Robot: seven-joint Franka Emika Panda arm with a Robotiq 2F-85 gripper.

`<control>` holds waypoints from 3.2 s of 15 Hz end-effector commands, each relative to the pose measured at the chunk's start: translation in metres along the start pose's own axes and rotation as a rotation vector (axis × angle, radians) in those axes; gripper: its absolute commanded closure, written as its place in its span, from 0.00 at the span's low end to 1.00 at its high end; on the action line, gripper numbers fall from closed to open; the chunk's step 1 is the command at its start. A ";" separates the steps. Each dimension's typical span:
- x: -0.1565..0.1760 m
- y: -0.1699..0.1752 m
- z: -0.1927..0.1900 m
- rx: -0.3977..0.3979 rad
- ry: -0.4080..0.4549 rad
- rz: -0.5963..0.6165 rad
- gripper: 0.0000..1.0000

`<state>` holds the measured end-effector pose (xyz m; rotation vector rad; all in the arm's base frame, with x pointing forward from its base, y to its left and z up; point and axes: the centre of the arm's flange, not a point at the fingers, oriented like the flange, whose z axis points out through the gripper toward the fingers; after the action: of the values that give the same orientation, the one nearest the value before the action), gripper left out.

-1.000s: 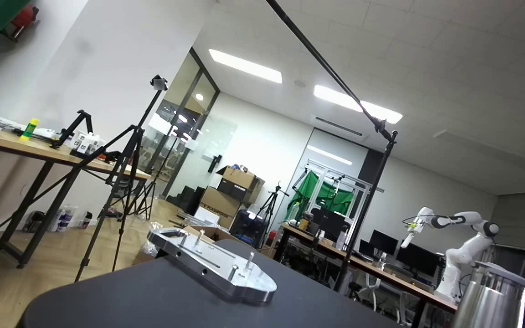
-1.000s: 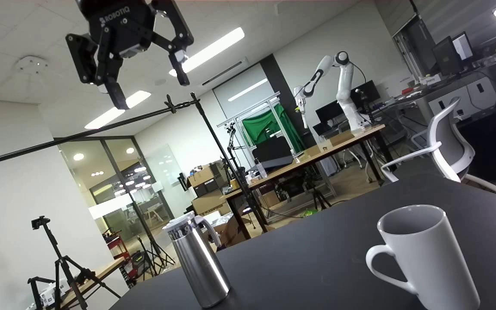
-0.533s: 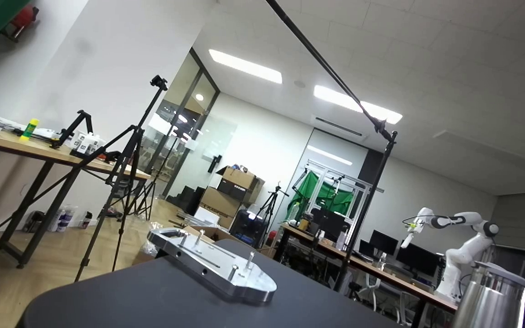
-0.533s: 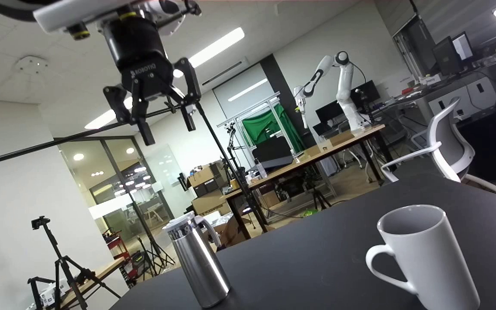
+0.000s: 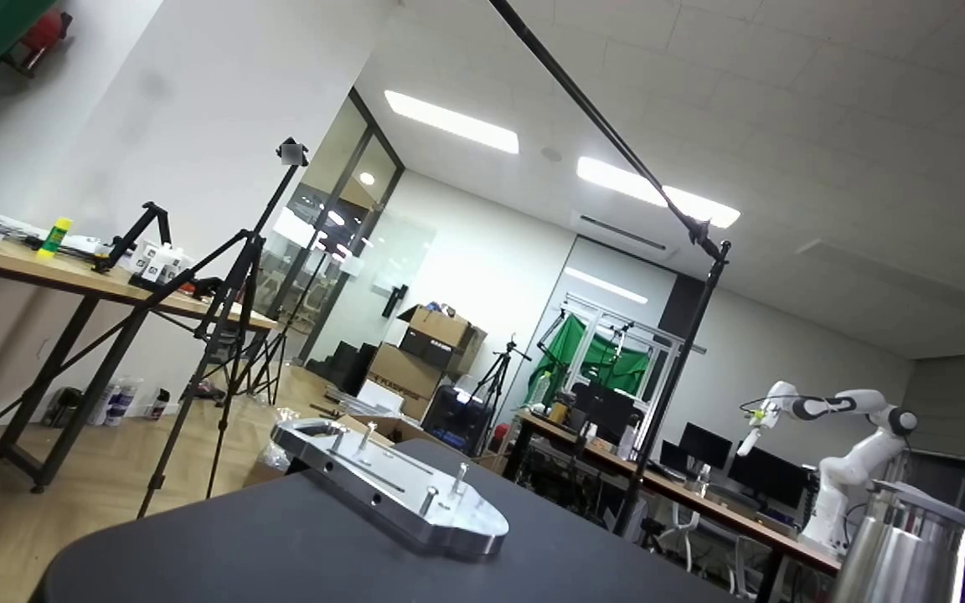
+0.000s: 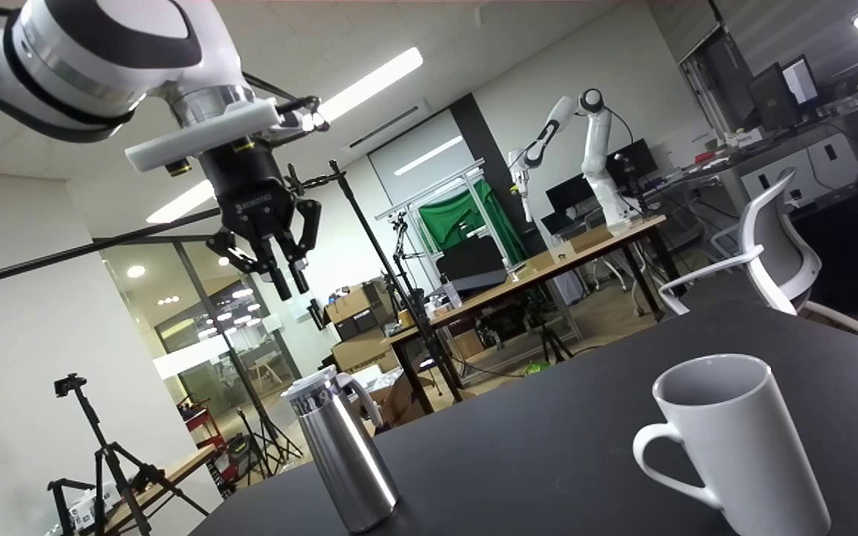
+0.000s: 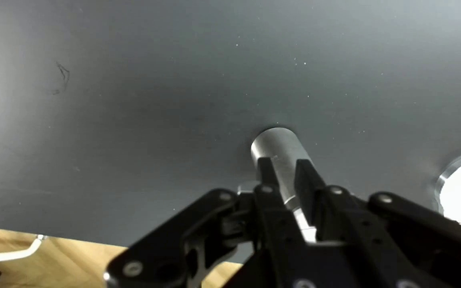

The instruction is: Open and close the lid on the top of the flask

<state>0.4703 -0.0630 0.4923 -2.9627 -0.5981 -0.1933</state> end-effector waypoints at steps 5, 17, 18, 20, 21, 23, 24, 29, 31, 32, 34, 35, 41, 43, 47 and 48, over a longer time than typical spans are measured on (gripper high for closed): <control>0.022 -0.029 0.002 -0.032 0.024 -0.047 0.99; 0.022 -0.027 0.002 -0.032 0.023 -0.042 1.00; 0.032 -0.026 0.006 -0.048 0.026 -0.043 1.00; 0.052 -0.029 0.018 -0.091 0.028 -0.060 1.00; 0.060 -0.031 0.025 -0.107 0.029 -0.080 1.00; 0.079 -0.043 0.044 -0.132 0.036 -0.117 1.00; 0.089 -0.051 0.054 -0.135 0.036 -0.135 1.00; 0.120 -0.093 0.085 -0.166 0.041 -0.229 1.00; 0.126 -0.105 0.087 -0.184 0.054 -0.262 1.00; 0.128 -0.110 0.087 -0.192 0.059 -0.279 1.00; 0.131 -0.115 0.089 -0.204 0.075 -0.302 1.00; 0.132 -0.116 0.090 -0.210 0.080 -0.313 1.00; 0.136 -0.112 0.116 -0.203 0.125 -0.334 1.00; 0.137 -0.113 0.124 -0.195 0.125 -0.334 1.00; 0.137 -0.116 0.133 -0.186 0.125 -0.340 1.00; 0.137 -0.117 0.135 -0.182 0.125 -0.343 1.00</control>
<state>0.5634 0.1127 0.3896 -2.9735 -1.1270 -0.4630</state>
